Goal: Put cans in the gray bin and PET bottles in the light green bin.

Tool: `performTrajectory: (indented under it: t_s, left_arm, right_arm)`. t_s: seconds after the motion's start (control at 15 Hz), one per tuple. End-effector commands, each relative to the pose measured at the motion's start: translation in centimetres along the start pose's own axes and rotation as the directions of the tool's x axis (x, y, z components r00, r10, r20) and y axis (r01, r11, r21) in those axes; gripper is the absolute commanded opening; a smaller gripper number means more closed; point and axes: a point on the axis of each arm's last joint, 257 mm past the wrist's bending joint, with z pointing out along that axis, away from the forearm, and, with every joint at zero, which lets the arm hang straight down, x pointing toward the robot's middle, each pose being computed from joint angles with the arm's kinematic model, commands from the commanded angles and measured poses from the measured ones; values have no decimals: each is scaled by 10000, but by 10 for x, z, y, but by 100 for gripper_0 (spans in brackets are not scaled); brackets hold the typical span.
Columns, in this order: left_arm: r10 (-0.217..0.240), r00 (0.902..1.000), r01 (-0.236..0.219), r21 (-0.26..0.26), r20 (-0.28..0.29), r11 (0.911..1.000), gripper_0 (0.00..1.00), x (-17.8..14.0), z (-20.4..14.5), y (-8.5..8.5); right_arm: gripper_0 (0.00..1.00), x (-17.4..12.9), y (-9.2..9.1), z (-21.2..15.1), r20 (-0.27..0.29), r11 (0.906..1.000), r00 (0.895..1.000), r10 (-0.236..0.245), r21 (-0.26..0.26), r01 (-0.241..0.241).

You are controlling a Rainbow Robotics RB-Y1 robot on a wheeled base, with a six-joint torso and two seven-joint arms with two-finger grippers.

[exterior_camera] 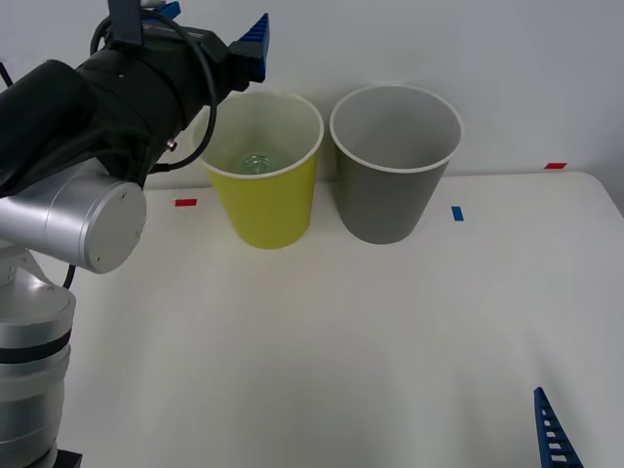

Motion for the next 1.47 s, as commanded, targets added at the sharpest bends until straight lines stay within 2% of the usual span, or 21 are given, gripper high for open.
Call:
performTrajectory:
  t_s: [0.07, 0.33, 0.53, 0.8, 1.2, 1.47]
  left_arm:
    - [-120, 9999, 113, -660, -96, 9978, 100, 13, -32, 30]
    - [-4, 9996, -34, -1295, -291, 9916, 100, 32, -75, 58]
    - [50, 10000, -35, -1701, 80, 9854, 100, 43, -101, 82]
    - [95, 9997, -44, -2160, 225, 9764, 100, 66, -139, 108]
    - [-294, 9996, 284, -2602, 1, 9651, 100, 103, -188, 121]
    - [-404, 9991, 419, -2715, 113, 9615, 100, 114, -214, 121]
  right_arm:
    - [100, 0, 0, 0, 0, 10000, 10000, 1, 0, -1]
    - [100, 0, 0, 0, 0, 10000, 10000, 1, 0, -1]
    - [100, 0, 0, 0, 0, 10000, 10000, 1, 0, -1]
    - [100, 0, 0, 0, 0, 10000, 10000, 1, 0, -1]
    - [100, 0, 0, 0, 0, 10000, 10000, 1, 0, -1]
    - [100, 0, 0, 0, 0, 10000, 10000, 1, 0, -1]
